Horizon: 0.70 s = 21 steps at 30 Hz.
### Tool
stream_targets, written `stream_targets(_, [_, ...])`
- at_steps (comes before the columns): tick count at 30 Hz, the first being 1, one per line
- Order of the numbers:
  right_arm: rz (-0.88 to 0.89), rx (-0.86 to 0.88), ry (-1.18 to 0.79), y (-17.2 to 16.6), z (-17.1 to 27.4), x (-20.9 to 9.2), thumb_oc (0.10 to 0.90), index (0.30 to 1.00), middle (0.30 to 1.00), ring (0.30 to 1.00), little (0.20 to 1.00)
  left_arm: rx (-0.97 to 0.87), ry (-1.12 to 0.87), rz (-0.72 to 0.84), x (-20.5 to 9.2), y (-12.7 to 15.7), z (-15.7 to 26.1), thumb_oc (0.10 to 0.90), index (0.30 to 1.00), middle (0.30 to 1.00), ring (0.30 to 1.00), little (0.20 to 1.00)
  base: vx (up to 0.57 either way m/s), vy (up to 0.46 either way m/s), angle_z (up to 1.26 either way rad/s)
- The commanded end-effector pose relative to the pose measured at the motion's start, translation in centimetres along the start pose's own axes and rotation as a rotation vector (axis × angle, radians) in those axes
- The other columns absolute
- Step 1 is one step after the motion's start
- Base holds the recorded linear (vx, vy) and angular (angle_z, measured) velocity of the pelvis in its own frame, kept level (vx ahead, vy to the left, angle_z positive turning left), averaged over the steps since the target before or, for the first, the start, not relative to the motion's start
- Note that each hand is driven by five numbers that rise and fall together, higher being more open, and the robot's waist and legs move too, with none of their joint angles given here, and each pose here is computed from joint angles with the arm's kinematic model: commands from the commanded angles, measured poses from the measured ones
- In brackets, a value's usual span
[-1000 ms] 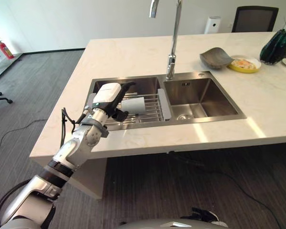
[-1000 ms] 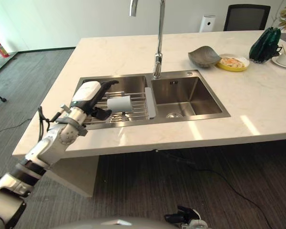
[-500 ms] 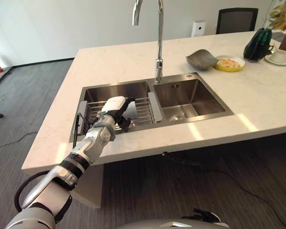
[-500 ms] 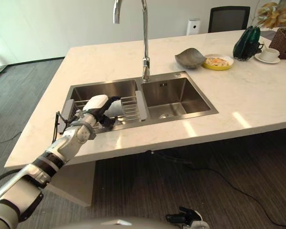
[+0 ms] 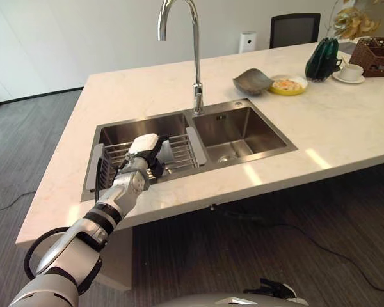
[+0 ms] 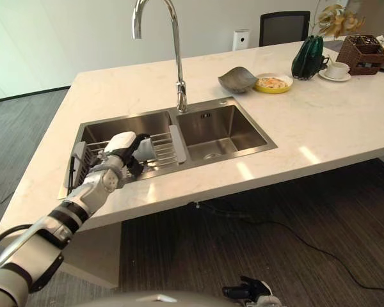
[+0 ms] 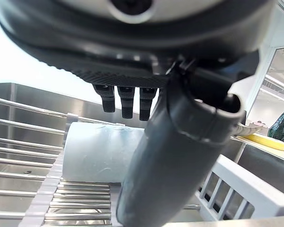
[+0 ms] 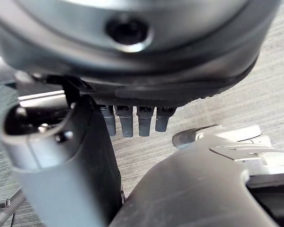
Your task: Place the dishes in the dishwasher.
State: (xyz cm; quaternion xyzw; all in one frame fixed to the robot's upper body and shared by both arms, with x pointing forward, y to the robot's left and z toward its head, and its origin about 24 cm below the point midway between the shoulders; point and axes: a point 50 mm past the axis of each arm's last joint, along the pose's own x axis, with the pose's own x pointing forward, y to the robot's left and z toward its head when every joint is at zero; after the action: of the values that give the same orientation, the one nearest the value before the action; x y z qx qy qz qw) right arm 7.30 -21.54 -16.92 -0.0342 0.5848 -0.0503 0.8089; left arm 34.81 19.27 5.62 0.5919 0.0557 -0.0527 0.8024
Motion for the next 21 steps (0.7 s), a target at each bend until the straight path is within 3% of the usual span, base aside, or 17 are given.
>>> stream_targets(1, [0.037, -0.081, 0.022, 0.9, -0.2, 0.1, 0.800, 0.900, 0.900, 0.900, 0.900, -0.034, 0.008, 0.288, 2.6, 8.7, 1.1, 0.800, 0.900, 0.900, 0.900, 0.900, 0.01, -0.017, -0.03])
stream_targets(11, [0.031, -0.092, 0.028, 0.6, -0.2, 0.1, 0.800, 0.900, 0.900, 0.900, 0.900, -0.051, 0.134, 0.237, 3.4, 8.7, -0.7, 0.800, 0.900, 0.900, 0.900, 0.900, 0.01, -0.010, -0.09])
stream_targets(21, [0.031, -0.084, 0.039, 0.4, -0.4, 0.0, 0.800, 0.900, 0.900, 0.900, 0.900, 0.019, 0.306, 0.084, 3.5, 6.9, -3.0, 0.800, 0.900, 0.900, 0.900, 0.900, 0.01, -0.010, -0.07])
